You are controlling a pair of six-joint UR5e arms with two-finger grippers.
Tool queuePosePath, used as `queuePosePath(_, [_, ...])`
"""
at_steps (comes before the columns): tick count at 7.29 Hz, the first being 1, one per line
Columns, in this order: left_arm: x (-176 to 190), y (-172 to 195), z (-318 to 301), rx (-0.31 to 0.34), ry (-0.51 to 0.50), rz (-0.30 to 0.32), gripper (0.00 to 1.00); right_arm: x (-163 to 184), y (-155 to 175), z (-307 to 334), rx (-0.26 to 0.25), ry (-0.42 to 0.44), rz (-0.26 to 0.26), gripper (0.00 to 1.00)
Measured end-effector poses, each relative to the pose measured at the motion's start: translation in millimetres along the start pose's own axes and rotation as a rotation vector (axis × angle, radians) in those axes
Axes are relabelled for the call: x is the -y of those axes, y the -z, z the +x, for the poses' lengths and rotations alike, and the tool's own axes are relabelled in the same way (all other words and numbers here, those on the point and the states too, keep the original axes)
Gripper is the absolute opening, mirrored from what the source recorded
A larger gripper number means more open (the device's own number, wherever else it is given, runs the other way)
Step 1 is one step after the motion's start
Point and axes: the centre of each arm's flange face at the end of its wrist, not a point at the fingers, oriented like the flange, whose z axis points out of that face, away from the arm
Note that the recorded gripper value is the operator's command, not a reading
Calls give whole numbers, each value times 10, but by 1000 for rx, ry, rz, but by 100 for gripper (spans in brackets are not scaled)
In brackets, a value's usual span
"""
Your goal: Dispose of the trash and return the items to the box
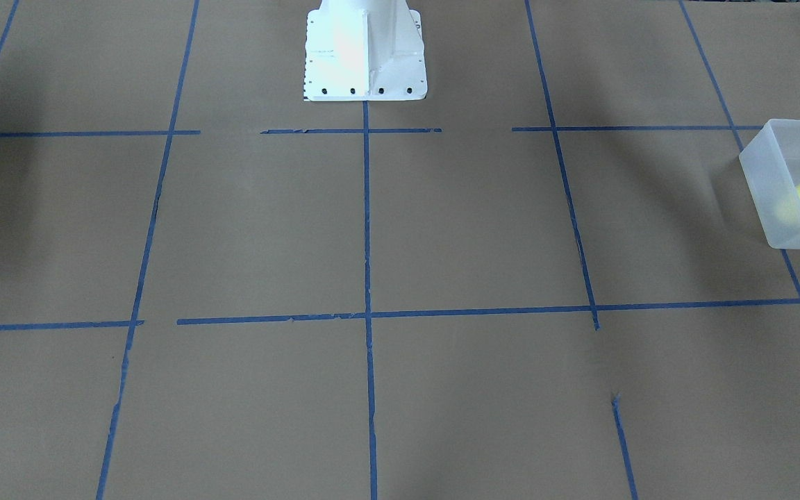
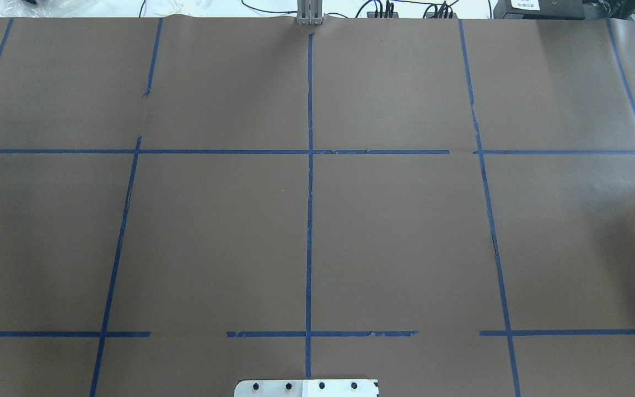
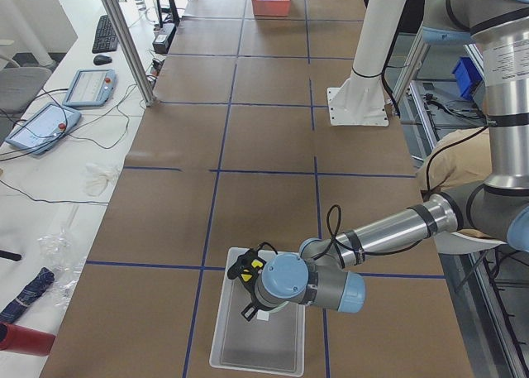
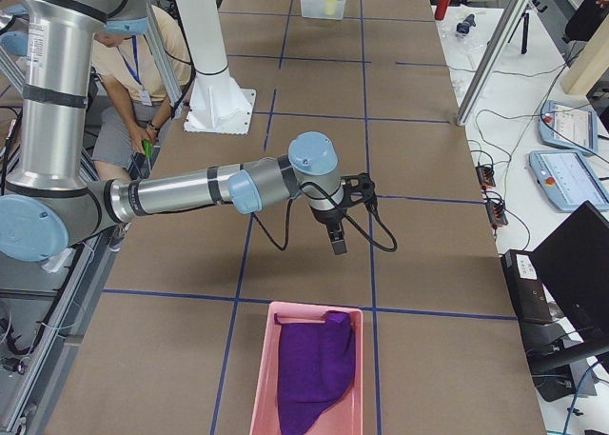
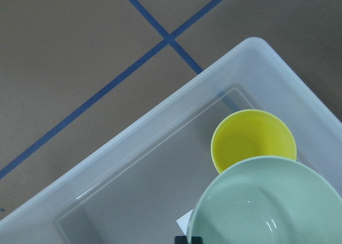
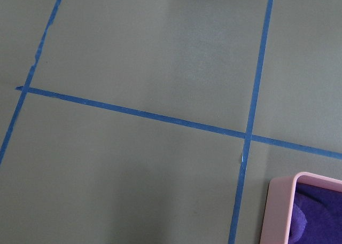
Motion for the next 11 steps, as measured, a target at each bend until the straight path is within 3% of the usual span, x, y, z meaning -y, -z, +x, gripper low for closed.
queuePosePath(1, [-45, -10, -12, 25, -8, -7, 69, 0, -2, -1, 0, 1, 0, 100])
queuePosePath(2, [-36, 3, -16, 41, -18, -4, 100, 0, -3, -3, 0, 2, -1, 100])
queuePosePath(6, [736, 487, 180, 89, 92, 64, 100, 1, -3, -3, 1, 0, -1, 100])
queuePosePath(9, [1591, 1021, 444, 90, 187, -26, 100, -2, -2, 1, 0, -3, -1, 100])
queuePosePath(11, [1339, 924, 434, 46, 298, -121, 100, -1, 12, -4, 0, -4, 0, 100])
